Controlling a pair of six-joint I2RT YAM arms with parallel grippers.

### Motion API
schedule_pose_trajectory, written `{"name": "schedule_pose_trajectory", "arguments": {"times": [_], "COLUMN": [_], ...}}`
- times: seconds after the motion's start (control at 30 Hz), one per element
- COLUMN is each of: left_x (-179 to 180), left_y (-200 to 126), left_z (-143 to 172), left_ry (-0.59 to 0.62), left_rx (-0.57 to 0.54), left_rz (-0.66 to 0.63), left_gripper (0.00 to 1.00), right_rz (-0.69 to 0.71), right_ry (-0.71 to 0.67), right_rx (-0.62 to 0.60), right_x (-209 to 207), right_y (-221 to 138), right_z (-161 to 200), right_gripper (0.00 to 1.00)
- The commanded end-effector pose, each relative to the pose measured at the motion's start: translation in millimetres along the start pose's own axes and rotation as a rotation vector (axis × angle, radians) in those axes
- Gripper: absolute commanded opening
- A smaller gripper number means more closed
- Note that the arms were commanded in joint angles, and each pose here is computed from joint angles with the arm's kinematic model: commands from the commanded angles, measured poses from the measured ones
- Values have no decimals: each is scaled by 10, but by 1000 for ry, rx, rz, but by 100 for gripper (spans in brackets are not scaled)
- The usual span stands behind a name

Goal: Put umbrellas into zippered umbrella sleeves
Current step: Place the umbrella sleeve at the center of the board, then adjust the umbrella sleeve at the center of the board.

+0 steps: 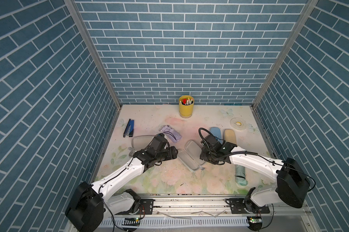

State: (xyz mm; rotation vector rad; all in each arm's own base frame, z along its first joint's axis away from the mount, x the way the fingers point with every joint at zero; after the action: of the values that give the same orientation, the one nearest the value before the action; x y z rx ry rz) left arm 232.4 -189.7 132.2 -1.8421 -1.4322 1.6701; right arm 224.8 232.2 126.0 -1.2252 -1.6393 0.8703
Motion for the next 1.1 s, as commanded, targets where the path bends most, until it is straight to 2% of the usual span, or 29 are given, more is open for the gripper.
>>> {"name": "schedule_pose_trajectory", "arguments": {"times": [0.0,0.07,0.13,0.2,0.3,0.4,0.47,0.57,0.6,0.7,0.77,0.83,0.9,0.93,0.97,1.07], "left_x": [-111,-105,-67,-11,29,16,5,13,20,23,5,-20,-40,-45,-51,-82], "left_y": [143,240,317,376,446,526,582,642,654,655,630,613,614,618,626,611], "left_z": [209,326,396,447,459,443,411,349,325,250,224,224,237,243,257,260], "left_ry": [-38,-53,-69,-79,-85,-85,-81,-85,-89,-78,-53,-36,-29,-29,-32,-38], "left_rx": [55,86,101,112,107,100,105,114,114,117,117,126,138,142,150,158], "left_rz": [74,83,79,66,68,79,82,89,90,88,80,82,91,97,104,119], "left_gripper": [83,83,82,81,75,64,55,48,47,44,43,44,45,46,48,57], "right_rz": [78,44,24,11,-11,-101,-165,-246,-260,-228,-99,41,187,260,338,432], "right_ry": [-360,-515,-600,-624,-583,-515,-452,-357,-331,-258,-201,-96,-2,48,95,171], "right_rx": [86,132,194,234,247,282,299,284,283,284,240,216,181,162,148,147], "right_x": [-134,-57,-19,-11,-45,27,92,150,148,-31,-407,-889,-1345,-1562,-1773,-2093], "right_y": [-127,-103,23,191,411,517,449,226,161,-33,-192,-310,-421,-488,-546,-597], "right_z": [-64,-153,-209,-297,-454,-448,-357,-259,-232,-205,-276,-307,-304,-278,-240,-125], "right_gripper": [57,58,59,58,55,34,20,19,21,45,56,62,82,98,99,99]}}
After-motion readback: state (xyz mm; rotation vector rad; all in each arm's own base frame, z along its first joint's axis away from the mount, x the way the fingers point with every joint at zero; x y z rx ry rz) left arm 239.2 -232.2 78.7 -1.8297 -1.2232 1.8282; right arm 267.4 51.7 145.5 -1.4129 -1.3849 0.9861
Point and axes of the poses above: each gripper's point midway between its finger pads, its own y axis out along the fingers, its own x axis along the line the jaws close on, z = x × y, the point moved 3 cm from there along -y, back along the fingers, and after that the axes turned 14 degrees about -y, right-handed, at the moved point
